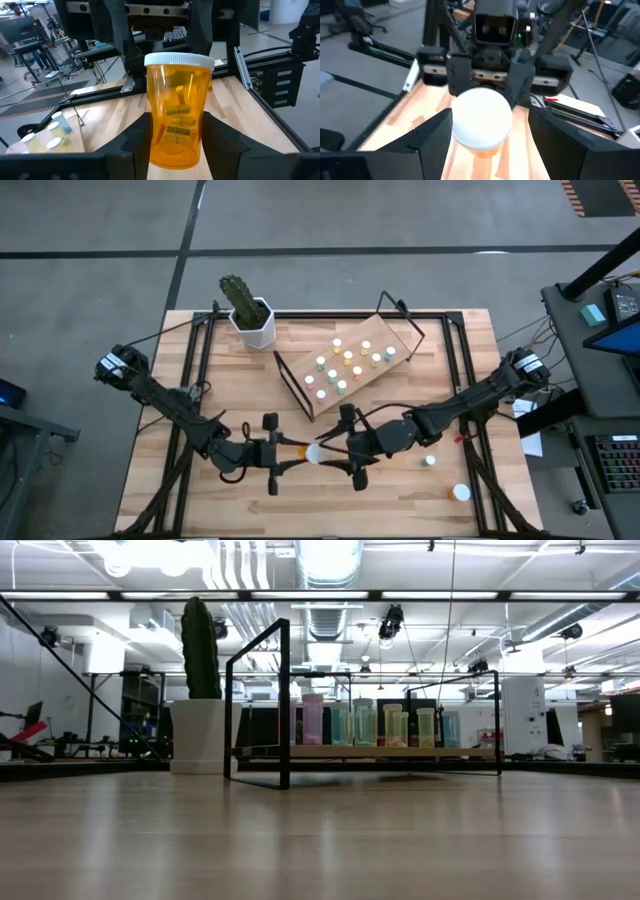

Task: Pick and place medicine bottles onto shelf by color
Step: Put the orange pill bottle on the shelf

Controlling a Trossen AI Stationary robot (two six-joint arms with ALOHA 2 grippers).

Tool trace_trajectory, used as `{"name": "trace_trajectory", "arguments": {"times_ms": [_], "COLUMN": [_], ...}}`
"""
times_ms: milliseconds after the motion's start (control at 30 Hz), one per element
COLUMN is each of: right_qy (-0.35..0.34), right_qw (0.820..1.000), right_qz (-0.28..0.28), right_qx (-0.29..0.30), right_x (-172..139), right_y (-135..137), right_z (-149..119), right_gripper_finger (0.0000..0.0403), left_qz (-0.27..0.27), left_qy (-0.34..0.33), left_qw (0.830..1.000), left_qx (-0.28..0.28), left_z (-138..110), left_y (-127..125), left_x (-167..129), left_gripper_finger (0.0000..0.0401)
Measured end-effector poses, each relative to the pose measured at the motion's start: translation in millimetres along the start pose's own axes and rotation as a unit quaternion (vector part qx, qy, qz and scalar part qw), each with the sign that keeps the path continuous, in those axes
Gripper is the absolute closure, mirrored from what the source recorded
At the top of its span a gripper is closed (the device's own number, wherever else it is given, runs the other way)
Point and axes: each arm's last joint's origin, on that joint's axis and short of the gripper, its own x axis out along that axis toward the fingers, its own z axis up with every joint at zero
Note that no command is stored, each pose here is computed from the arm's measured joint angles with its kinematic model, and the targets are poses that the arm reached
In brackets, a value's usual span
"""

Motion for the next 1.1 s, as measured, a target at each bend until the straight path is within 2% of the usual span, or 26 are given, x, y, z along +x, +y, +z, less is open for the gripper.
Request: {"name": "trace_trajectory", "arguments": {"times_ms": [333, 667, 833, 1100], "right_qy": [0.003, 0.014, 0.023, 0.031], "right_qw": [0.999, 0.999, 0.999, 0.999], "right_qz": [-0.018, -0.014, -0.018, -0.020], "right_qx": [-0.038, -0.041, -0.035, -0.021], "right_x": [15, 18, 24, 27], "right_y": [3, -1, -4, -4], "right_z": [-1, 6, 0, -4], "right_gripper_finger": [0.0149, 0.0153, 0.0173, 0.0231], "left_qz": [0.024, 0.027, 0.029, 0.027], "left_qy": [-0.018, -0.017, -0.018, -0.017], "left_qw": [0.999, 0.999, 0.999, 0.999], "left_qx": [-0.020, -0.018, -0.018, -0.013], "left_z": [5, 4, 5, 4], "left_y": [3, 3, 4, 4], "left_x": [0, 0, 1, 1], "left_gripper_finger": [0.0273, 0.0273, 0.0273, 0.0273]}}
